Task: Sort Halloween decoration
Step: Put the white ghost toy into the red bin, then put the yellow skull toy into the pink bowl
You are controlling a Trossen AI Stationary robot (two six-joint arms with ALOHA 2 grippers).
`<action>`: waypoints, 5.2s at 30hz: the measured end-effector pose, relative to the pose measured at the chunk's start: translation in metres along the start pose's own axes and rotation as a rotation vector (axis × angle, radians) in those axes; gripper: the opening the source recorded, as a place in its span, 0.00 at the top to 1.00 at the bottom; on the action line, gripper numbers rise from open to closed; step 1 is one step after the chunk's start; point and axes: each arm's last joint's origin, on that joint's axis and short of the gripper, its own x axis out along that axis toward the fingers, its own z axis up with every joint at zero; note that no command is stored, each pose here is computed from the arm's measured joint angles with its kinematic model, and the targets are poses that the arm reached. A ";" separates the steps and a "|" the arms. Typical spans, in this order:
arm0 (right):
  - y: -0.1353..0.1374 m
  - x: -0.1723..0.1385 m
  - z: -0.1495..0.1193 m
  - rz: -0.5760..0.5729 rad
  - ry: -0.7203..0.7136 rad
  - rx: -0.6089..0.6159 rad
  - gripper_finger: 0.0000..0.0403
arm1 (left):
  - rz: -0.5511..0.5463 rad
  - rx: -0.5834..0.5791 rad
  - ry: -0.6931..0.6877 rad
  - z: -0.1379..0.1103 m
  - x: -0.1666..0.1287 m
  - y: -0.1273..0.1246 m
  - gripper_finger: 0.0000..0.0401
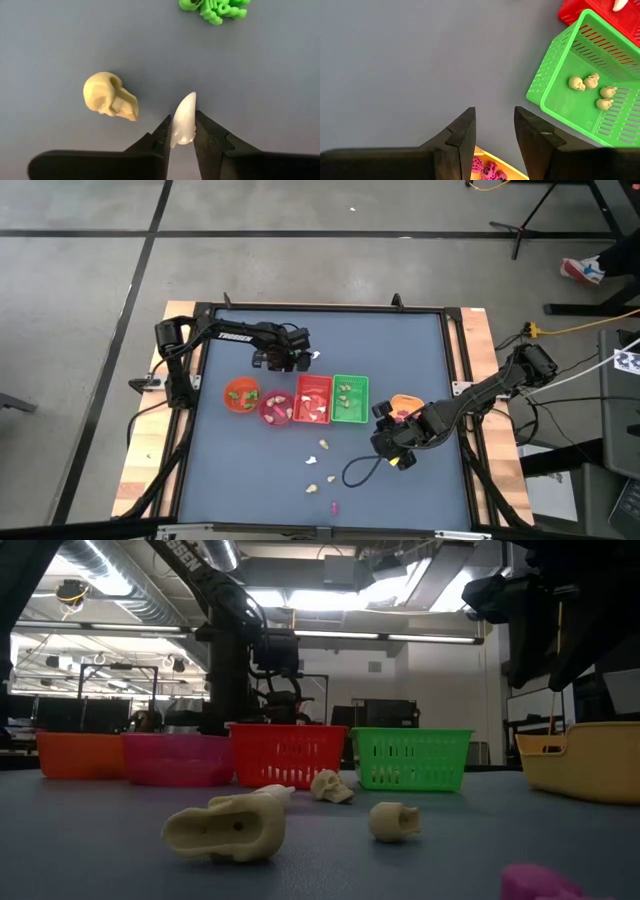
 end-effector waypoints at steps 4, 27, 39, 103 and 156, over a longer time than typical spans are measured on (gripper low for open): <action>0.000 0.000 0.000 0.000 0.000 0.000 0.67 | 0.002 0.017 -0.001 0.000 0.000 0.000 0.89; 0.000 0.000 0.000 0.000 -0.003 0.001 0.67 | -0.147 0.129 0.008 -0.005 -0.053 0.010 0.89; -0.001 0.000 0.002 -0.031 -0.016 0.005 0.67 | -0.425 0.345 0.010 -0.034 -0.089 -0.008 0.89; -0.009 0.001 0.002 -0.098 -0.016 0.026 0.67 | -0.281 0.964 -0.537 -0.028 -0.098 -0.024 0.51; -0.010 0.002 0.003 -0.091 -0.024 0.038 0.67 | -0.030 1.524 -0.064 0.029 -0.055 0.036 0.51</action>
